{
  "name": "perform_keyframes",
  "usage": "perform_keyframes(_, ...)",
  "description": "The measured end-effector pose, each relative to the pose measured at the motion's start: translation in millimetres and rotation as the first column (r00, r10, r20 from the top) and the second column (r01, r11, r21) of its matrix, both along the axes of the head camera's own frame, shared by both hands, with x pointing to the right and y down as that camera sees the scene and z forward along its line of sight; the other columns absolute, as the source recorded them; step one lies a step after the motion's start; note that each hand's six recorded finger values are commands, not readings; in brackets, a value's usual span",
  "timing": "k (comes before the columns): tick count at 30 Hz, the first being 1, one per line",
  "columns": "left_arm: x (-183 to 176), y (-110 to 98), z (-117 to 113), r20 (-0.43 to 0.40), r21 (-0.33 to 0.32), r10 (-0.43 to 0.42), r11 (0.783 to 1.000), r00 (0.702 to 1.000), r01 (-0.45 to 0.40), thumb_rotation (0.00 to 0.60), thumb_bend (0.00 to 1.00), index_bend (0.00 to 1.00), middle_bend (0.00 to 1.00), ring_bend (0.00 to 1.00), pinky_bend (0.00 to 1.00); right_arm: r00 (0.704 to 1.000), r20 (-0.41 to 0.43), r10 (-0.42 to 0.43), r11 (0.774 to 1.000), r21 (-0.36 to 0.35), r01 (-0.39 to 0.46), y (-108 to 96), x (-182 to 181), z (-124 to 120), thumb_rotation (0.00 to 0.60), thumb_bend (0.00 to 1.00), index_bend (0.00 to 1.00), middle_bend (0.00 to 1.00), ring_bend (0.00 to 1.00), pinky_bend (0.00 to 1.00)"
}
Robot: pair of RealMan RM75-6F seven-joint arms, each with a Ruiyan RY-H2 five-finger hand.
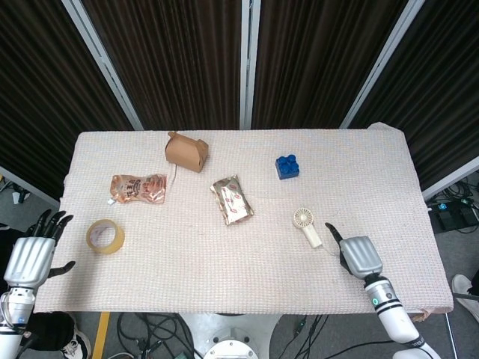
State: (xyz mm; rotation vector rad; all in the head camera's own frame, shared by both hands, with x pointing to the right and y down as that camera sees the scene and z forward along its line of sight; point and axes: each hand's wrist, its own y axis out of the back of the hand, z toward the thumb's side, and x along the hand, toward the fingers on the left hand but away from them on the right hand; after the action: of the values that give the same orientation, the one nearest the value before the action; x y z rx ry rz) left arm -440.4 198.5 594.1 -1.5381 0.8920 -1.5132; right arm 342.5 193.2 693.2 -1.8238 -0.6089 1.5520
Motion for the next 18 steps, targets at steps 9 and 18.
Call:
perform_keyframes(9,-4.6,0.5,0.9,-0.001,-0.002,-0.012,1.000,1.000,0.012,0.600,0.00,0.13,0.09,0.03,0.26,1.000,0.008,-0.002,0.998,-0.063,0.002,-4.3,-14.3,15.1,0.600,1.00,0.02,0.98,0.88,0.91)
perform_keyframes(18,-6.4,1.1,1.1,0.002,-0.003,-0.015,1.000,1.000,0.015,0.600,0.00,0.13,0.09,0.03,0.26,1.000,0.009,-0.021,0.997,-0.080,0.021,-7.6,-25.7,15.9,0.600,1.00,0.03,0.98,0.88,0.91)
